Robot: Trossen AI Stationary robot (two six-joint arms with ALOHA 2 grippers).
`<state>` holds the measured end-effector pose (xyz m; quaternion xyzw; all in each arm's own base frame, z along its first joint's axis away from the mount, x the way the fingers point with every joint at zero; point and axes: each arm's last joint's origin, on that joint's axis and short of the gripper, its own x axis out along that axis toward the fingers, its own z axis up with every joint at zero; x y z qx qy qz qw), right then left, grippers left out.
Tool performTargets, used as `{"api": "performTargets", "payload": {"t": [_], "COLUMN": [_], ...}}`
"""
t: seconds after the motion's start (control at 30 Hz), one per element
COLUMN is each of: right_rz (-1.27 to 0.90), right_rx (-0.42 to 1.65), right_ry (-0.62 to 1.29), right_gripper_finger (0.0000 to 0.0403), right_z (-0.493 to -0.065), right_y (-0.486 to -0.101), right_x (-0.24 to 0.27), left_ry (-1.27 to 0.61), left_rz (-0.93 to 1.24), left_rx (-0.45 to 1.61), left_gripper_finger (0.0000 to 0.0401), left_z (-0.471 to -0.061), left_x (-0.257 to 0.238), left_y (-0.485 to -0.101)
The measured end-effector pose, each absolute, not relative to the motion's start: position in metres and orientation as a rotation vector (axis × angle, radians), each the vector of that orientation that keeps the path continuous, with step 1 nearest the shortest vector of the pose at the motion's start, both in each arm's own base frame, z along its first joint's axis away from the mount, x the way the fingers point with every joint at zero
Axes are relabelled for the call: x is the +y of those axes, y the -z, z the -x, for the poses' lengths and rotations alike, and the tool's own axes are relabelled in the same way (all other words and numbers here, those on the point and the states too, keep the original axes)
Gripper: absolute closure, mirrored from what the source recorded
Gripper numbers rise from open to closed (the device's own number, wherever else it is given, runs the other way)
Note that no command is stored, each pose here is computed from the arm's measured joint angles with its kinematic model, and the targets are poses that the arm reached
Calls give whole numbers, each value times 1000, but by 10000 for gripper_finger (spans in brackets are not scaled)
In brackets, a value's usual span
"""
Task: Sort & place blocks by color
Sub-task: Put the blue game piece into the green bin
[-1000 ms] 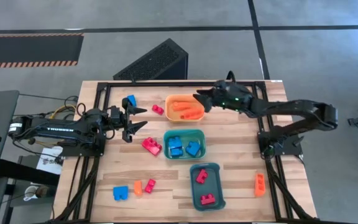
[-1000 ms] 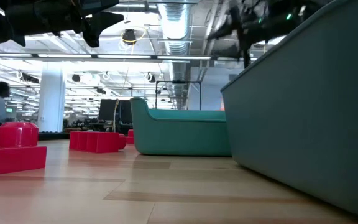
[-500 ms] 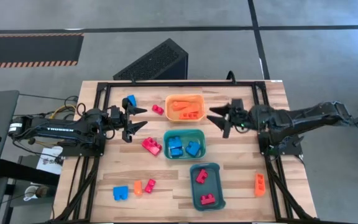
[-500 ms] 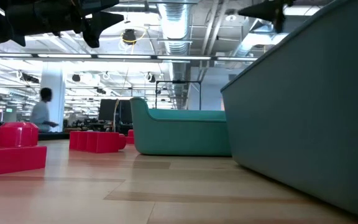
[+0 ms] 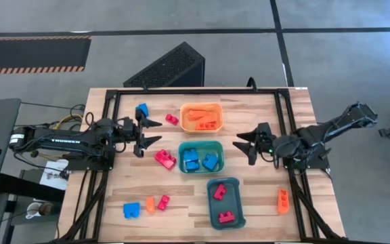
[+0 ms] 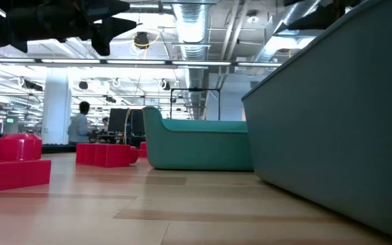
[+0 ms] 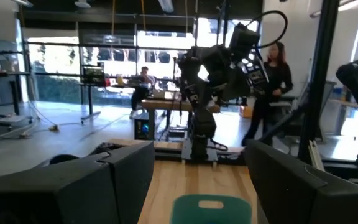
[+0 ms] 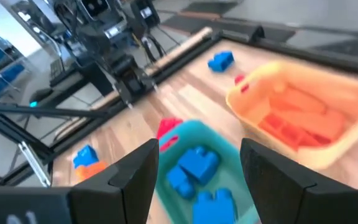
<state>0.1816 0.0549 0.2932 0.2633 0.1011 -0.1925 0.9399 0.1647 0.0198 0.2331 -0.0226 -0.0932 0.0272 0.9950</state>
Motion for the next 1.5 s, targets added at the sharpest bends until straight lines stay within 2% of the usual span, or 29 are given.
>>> {"api": "performTargets", "payload": {"t": [0.3, 0.53, 0.77, 0.93, 1.1, 1.37, 1.5], "right_rz": [-570, -547, -456, -429, -406, -407, -406], "right_rx": [329, 436, 487, 509, 530, 526, 527], "right_ry": [425, 401, 385, 358, 359, 363, 364], "right_gripper_finger": [168, 178, 179, 179, 179, 179, 179], "right_z": [-191, -212, -234, -246, -249, -248, -248], "right_y": [-273, -270, -282, -284, -280, -280, -280], "right_x": [62, 70, 80, 86, 88, 88, 88], "left_ry": [48, 10, -357, -692, -733, -973, -1027], "left_rz": [32, 26, 25, 30, 91, 313, 419], "left_rx": [-167, -77, 269, 397, 599, 647, 688], "left_gripper_finger": [163, 163, 163, 161, 140, 77, 52], "left_z": [-165, -168, -173, -165, -155, -142, -137], "left_x": [17, 18, 29, 44, 66, 115, 140], "left_y": [-232, -232, -224, -223, -216, -204, -192]}}
